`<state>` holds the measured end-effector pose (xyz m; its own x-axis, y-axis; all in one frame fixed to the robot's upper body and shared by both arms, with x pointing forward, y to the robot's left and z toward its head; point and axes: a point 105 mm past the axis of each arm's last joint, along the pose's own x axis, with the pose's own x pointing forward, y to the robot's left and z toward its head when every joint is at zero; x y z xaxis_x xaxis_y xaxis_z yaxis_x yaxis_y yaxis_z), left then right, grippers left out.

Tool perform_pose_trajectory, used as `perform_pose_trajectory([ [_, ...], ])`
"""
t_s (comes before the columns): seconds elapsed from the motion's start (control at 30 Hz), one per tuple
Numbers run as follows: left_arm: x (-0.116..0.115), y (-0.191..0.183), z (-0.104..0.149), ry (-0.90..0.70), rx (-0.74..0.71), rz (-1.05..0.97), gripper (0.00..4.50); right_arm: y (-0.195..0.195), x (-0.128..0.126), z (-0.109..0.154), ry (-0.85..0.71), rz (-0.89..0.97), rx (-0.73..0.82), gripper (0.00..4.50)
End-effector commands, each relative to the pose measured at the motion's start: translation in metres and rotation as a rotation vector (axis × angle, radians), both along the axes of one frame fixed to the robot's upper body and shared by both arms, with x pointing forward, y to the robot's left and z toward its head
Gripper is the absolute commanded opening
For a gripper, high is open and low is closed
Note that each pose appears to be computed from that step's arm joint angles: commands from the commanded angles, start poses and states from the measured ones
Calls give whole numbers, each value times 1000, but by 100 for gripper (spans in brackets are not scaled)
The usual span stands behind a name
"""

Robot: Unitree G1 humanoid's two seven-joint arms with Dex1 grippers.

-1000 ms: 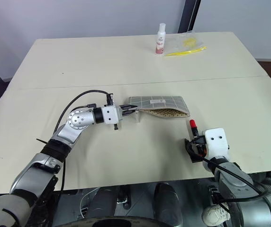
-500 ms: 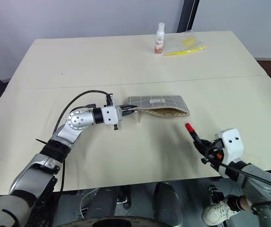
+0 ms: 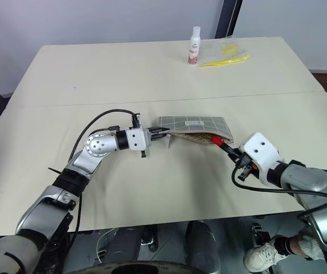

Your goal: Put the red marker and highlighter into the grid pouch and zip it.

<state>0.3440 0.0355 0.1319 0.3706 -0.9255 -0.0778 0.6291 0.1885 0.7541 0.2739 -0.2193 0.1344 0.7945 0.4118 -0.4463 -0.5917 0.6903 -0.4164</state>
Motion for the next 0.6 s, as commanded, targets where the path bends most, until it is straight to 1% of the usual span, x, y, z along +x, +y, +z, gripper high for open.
perform_pose_trajectory([
  [0.03,-9,-15,20,-65,-17,-77,0,26,18,18,-109,109,-87,33],
  [0.17,-12,-21,23,-73,-14,-100,0,48,32,17,-156,196,-195,33],
  [0.23,-11,-24,28,-72,-32,-104,0,55,42,14,-205,245,-306,33],
  [0.33,-11,-24,30,-76,-31,-108,0,62,45,7,-240,321,-400,33],
  [0.43,-10,-22,30,-72,-30,-103,0,66,49,9,-338,397,-512,33],
  [0.5,-9,-20,29,-62,-32,-96,0,69,49,13,-356,407,-475,33],
  [0.53,-9,-20,28,-59,-31,-93,0,67,50,17,-374,397,-458,83],
  [0.57,-8,-19,27,-54,-33,-89,0,64,50,21,-397,386,-456,144],
  [0.6,-8,-18,26,-50,-33,-87,0,61,50,25,-416,378,-451,185],
])
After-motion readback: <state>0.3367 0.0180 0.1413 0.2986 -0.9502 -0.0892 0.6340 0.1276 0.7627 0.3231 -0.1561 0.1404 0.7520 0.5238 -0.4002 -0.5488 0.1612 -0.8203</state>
